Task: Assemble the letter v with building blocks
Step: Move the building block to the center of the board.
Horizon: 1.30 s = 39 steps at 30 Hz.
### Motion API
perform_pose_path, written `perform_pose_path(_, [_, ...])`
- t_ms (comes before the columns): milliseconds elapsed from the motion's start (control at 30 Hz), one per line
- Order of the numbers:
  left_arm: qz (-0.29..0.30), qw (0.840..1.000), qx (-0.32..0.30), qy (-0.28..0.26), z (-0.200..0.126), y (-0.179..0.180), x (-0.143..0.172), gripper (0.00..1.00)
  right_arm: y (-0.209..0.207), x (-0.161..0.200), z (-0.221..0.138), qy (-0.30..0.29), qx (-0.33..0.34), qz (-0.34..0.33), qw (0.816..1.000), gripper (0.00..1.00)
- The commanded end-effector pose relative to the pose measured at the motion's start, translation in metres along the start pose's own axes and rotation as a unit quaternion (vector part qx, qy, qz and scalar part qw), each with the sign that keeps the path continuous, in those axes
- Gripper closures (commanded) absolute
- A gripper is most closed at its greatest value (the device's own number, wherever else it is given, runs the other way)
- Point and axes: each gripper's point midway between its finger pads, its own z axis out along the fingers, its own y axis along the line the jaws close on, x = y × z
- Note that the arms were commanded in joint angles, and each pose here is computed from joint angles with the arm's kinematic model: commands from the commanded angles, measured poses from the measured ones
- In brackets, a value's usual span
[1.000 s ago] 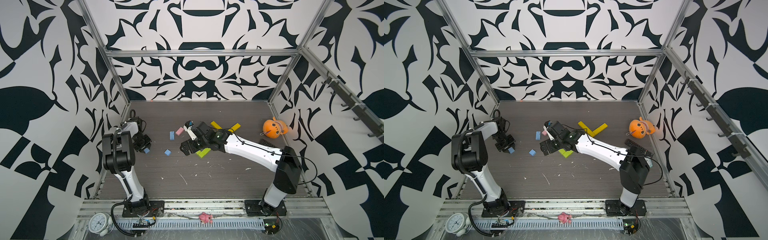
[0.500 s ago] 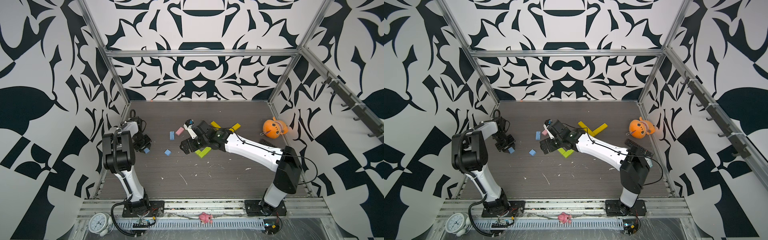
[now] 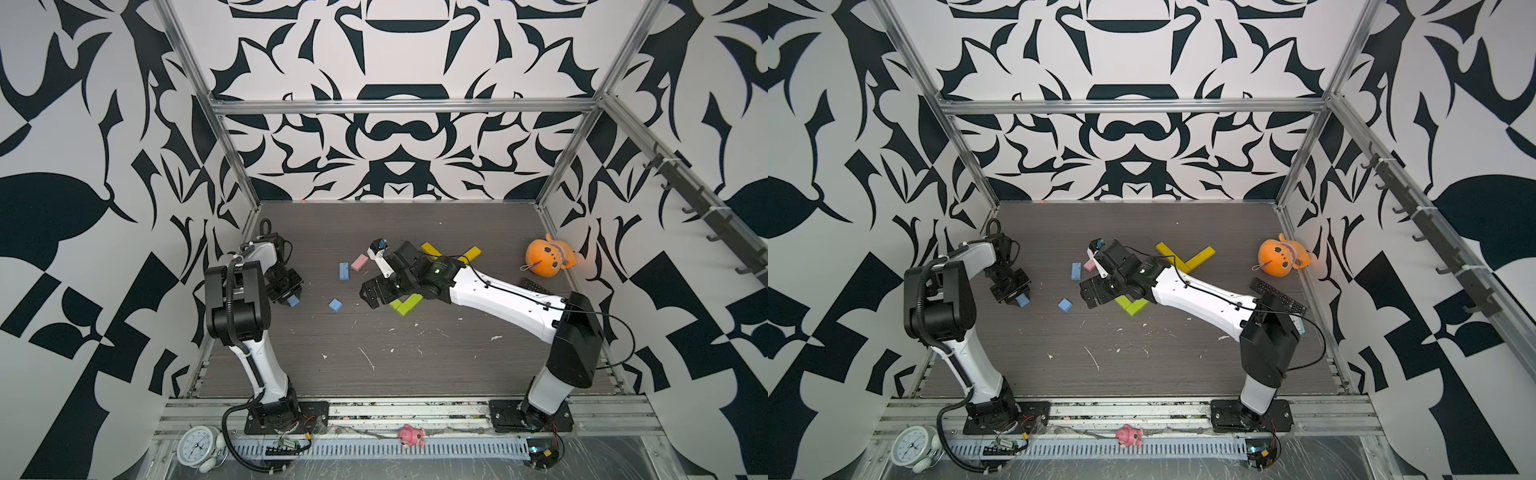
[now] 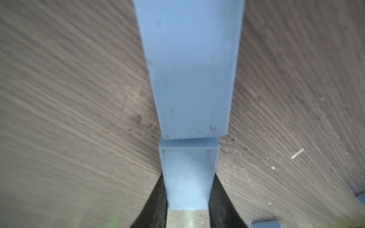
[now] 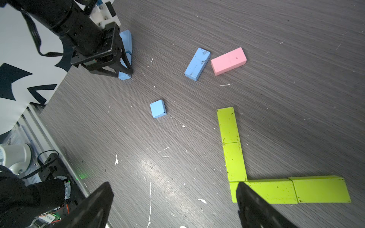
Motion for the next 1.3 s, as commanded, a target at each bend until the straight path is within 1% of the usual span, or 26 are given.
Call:
perform_pose_path(0, [-0.003, 1.000, 0.002, -0.002, 0.018, -0.002, -0.011, 0.70, 0.010, -0.021, -0.011, -0.032, -0.009, -0.004, 0.999, 0.01])
perform_pose_path(567, [-0.010, 1.000, 0.009, 0.005, 0.021, -0.002, -0.011, 0.70, 0.010, -0.023, -0.008, -0.032, -0.006, -0.003, 0.999, 0.01])
perform_pose_path(933, [-0.001, 1.000, 0.000, 0.001, 0.016, 0.003, -0.011, 0.68, 0.010, -0.023, -0.010, -0.035, -0.004, 0.001, 0.999, 0.01])
perform_pose_path(1000, [0.001, 1.000, -0.009, 0.011, 0.015, 0.006, -0.007, 0.68, 0.009, -0.023, -0.010, -0.035, -0.003, 0.001, 0.999, 0.01])
perform_pose_path(1267, [0.010, 1.000, -0.023, 0.009, 0.013, 0.013, -0.006, 0.66, 0.007, -0.022, -0.009, -0.036, 0.001, 0.003, 0.999, 0.01])
